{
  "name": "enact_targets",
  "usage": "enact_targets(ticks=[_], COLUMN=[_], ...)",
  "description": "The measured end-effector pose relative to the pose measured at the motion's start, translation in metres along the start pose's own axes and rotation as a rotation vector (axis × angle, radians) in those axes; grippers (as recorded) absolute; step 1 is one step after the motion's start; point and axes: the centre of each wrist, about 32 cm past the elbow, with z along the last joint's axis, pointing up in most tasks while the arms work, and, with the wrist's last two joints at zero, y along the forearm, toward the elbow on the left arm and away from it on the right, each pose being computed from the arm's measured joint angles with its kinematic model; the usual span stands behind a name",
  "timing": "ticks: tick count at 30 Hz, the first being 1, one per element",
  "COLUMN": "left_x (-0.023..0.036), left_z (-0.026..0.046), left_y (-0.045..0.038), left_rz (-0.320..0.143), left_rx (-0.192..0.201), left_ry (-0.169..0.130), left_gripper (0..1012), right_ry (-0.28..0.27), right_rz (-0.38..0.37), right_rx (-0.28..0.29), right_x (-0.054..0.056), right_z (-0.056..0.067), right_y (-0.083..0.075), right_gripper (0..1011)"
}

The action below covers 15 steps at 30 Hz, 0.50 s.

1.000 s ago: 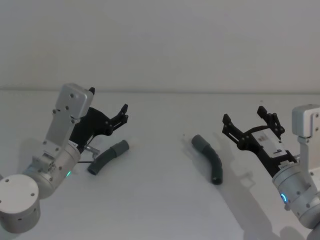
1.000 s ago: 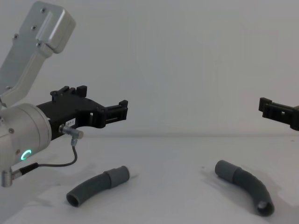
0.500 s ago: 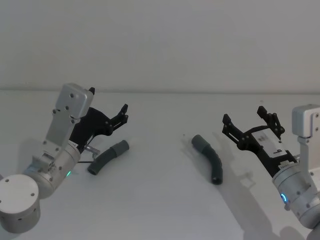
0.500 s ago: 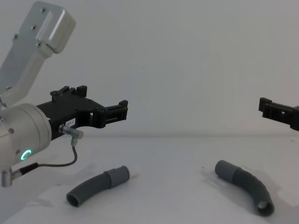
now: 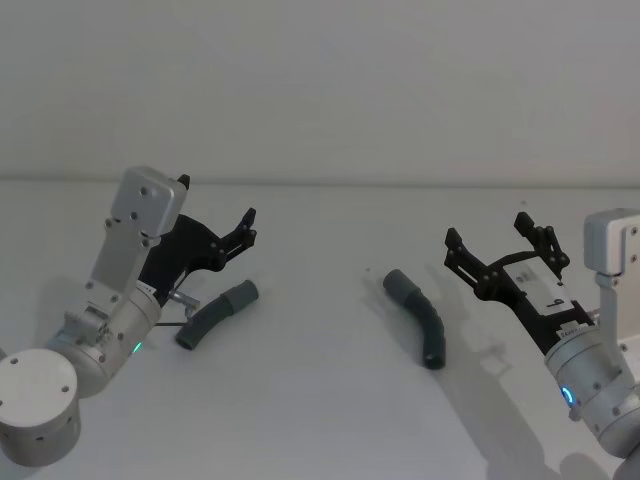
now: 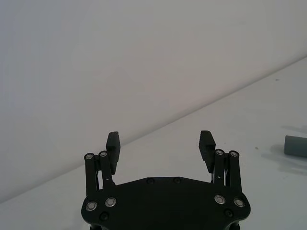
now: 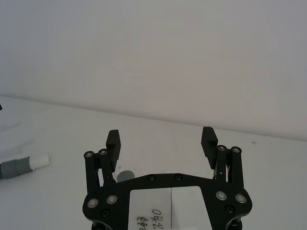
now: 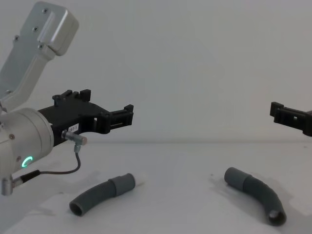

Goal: Use both hands to pick up one end of the pipe from the table, align the ends, and insert them.

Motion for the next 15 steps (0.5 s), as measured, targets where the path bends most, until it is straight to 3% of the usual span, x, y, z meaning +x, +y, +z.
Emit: enact_targets(ticks=[15], left_x=[0.0006], left_z=[0.0002], left_y=[0.0001], left_rz=[-0.004], left_rx=[0.002], left_ry=[-0.004], left_gripper=[1001], right_ry=[0.0], right_rz=[0.0], right_rx=[0.0], right_x=[0.0], right_z=[0.0], right_y=[0.0], right_gripper=[1001])
